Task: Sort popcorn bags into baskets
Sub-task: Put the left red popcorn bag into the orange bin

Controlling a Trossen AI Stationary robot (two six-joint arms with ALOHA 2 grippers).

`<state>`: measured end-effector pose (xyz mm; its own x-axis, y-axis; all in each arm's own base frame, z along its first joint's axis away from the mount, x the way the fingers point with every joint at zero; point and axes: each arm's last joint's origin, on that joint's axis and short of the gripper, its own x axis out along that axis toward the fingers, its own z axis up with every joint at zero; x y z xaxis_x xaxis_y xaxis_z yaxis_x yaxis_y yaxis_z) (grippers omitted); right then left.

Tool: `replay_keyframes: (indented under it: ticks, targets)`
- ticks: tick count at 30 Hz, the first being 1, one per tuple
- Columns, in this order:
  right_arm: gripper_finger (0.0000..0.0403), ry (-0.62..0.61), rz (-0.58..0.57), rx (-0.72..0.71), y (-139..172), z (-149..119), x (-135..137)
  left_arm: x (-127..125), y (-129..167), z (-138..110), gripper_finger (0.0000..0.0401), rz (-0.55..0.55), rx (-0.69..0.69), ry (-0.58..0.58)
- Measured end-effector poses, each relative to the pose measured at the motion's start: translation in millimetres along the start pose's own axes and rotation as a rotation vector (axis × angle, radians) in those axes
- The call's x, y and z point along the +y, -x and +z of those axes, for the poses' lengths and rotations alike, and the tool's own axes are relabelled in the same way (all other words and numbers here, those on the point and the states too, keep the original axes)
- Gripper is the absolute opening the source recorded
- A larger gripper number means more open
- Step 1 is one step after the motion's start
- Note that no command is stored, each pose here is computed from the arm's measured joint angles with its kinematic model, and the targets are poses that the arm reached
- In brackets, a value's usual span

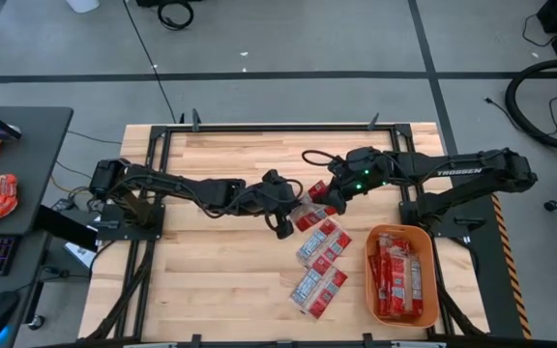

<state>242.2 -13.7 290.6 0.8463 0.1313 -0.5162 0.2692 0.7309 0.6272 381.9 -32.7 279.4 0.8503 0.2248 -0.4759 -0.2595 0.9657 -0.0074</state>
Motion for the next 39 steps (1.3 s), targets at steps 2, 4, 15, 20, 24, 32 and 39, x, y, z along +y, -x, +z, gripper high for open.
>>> replay_keyframes:
  ticks: [2, 4, 15, 20, 24, 32, 39]
  targets:
    - [0.0092, 0.014, -0.002, 0.001, 0, 0, 0, 0, 0, 0, 0.0012, 0.000, 0.000, 0.003]
    - [0.0074, 0.025, -0.005, 0.002, 0, 0, -1, 0, 0, 0, 0.0018, 0.000, 0.000, 0.005]
    - [0.0051, -0.022, 0.075, 0.214, 10, -6, -13, 1, 5, -3, 0.0163, -0.066, 0.066, 0.059]
    - [0.0051, -0.013, 0.374, 0.508, 18, -24, 0, 5, 15, 1, 0.0181, -0.064, 0.080, 0.077]
    - [0.0051, 0.064, 0.427, 0.737, 23, -53, 7, 11, 16, 3, 0.0176, -0.055, 0.079, 0.102]
    - [0.0051, 0.192, 0.247, 1.091, 44, -100, 9, 10, 16, 0, 0.0172, -0.079, 0.116, 0.148]
    - [0.0074, 0.291, 0.107, 1.164, 52, -115, 9, 9, 17, -1, 0.0172, -0.104, 0.128, 0.153]
